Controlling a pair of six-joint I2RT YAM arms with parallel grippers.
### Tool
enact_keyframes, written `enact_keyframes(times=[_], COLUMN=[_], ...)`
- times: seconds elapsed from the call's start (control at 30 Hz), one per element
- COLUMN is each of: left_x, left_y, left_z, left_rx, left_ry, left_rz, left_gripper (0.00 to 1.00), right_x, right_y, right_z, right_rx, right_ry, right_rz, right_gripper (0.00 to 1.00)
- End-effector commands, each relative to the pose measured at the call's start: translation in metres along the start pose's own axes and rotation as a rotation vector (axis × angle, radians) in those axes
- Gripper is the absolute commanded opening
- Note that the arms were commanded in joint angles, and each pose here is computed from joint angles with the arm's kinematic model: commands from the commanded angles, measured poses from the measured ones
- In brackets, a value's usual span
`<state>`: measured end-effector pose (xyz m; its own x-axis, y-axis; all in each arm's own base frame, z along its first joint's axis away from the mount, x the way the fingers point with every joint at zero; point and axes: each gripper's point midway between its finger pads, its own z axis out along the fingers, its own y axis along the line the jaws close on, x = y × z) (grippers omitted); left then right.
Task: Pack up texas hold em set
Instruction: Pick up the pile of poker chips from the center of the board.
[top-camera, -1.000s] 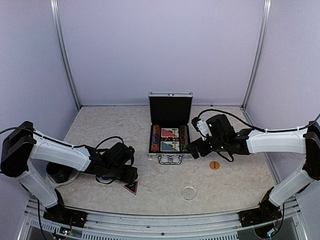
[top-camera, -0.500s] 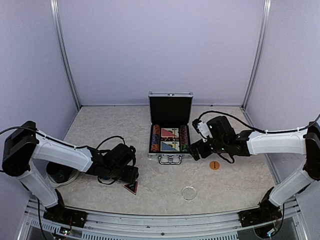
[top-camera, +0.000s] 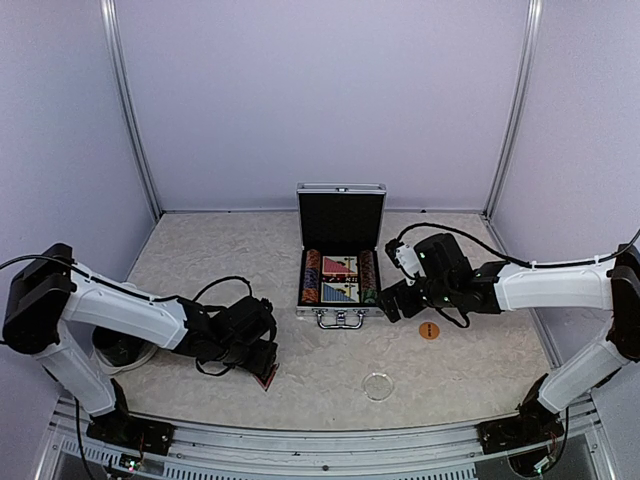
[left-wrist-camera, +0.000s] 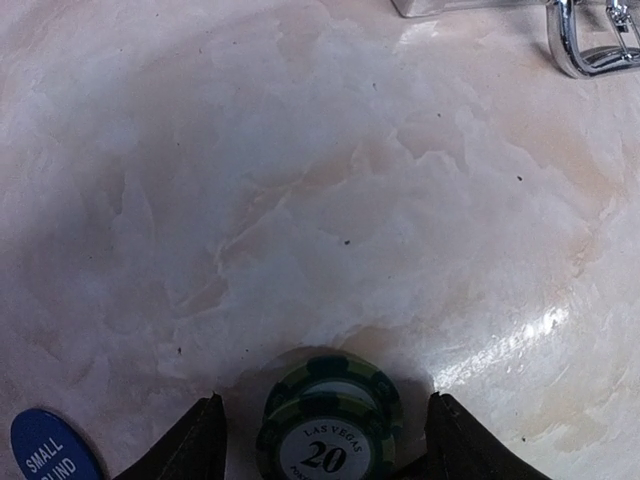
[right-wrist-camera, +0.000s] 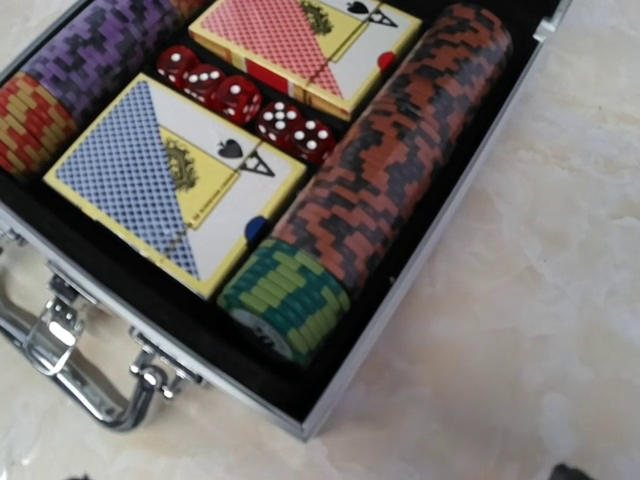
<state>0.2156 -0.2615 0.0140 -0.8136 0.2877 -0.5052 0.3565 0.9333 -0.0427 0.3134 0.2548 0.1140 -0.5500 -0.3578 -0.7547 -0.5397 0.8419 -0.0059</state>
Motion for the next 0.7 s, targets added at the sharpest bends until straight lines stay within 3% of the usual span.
enact_keyframes(times=[0.0,0.3,0.53,0.67], left_x=[0.05,0.057,0.061,0.057], left_y=[0.02,0.02,0.018,0.016], left_z=[0.009,0.015,0.015,0.012], left_rx=[-0.096,-0.112,-0.109,-0.099], left_ry=[0.169,0.186,0.191,0.179], left_rz=[0.034,0.053,0.066,0.059], left_gripper=[0.66,0.57,0.34,0.31], right_x=[-0.006,-0.008,-0.008,-0.011], right_y=[-0.003,-0.003,-0.002,0.0], right_z=[-0.004,-0.006,-0.007,-0.006], right_rx=[-0.003,-0.001,-0.002,-0.017], right_ry=[-0.029,-0.029,-0.03,-0.027], right_rz=[0.017,0.016,0.016,0.014], right_gripper=[0.99,0.99,0.99,0.99])
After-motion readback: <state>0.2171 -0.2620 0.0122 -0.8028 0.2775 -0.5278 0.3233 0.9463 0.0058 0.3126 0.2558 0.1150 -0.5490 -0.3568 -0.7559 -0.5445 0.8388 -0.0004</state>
